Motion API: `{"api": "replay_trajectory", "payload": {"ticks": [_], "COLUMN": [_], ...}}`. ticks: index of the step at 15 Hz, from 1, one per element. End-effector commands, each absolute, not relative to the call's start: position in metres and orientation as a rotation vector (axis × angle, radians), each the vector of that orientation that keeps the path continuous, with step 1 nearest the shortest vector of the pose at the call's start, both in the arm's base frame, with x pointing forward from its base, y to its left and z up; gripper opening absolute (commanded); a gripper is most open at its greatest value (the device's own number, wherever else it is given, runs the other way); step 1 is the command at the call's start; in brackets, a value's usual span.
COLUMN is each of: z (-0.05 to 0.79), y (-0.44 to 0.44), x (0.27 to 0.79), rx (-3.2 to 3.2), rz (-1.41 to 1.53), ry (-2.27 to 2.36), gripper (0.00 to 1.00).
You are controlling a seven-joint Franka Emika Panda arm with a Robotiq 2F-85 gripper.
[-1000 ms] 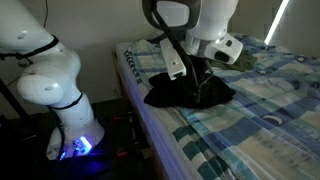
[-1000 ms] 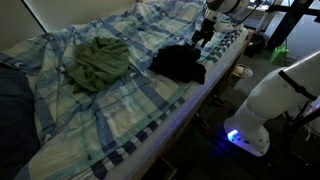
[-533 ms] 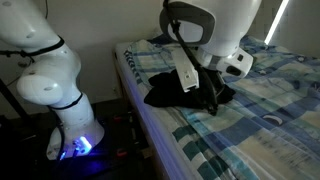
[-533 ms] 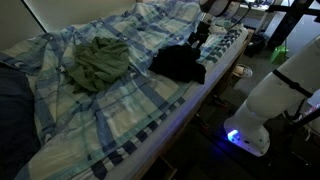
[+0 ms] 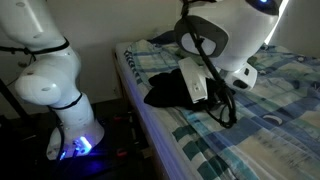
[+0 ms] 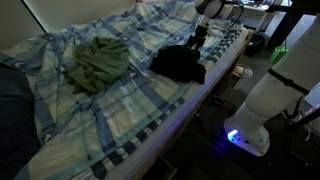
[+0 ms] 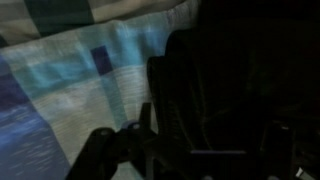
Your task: Unfold the black shirt
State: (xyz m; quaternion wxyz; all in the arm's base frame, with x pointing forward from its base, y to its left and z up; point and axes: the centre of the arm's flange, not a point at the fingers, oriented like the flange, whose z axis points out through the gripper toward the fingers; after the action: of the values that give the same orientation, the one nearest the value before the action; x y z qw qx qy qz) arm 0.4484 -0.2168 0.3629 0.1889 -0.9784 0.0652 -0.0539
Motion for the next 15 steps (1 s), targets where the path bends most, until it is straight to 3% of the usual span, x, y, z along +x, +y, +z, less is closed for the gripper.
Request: {"api": "replay_trajectory", "payload": {"ticks": [1,9,15], "z": [0.358,0.389,0.423], "y": [-0.218,-0.206,-0.183], "x": [0.458,0.463,0.464], "rx": [-2.741,-2.747,-2.755], "rz": [-0.105,-0.134,-0.173], "ry": [0.186,0.142,0.037], "gripper": [0.58,0.01,0.02]}}
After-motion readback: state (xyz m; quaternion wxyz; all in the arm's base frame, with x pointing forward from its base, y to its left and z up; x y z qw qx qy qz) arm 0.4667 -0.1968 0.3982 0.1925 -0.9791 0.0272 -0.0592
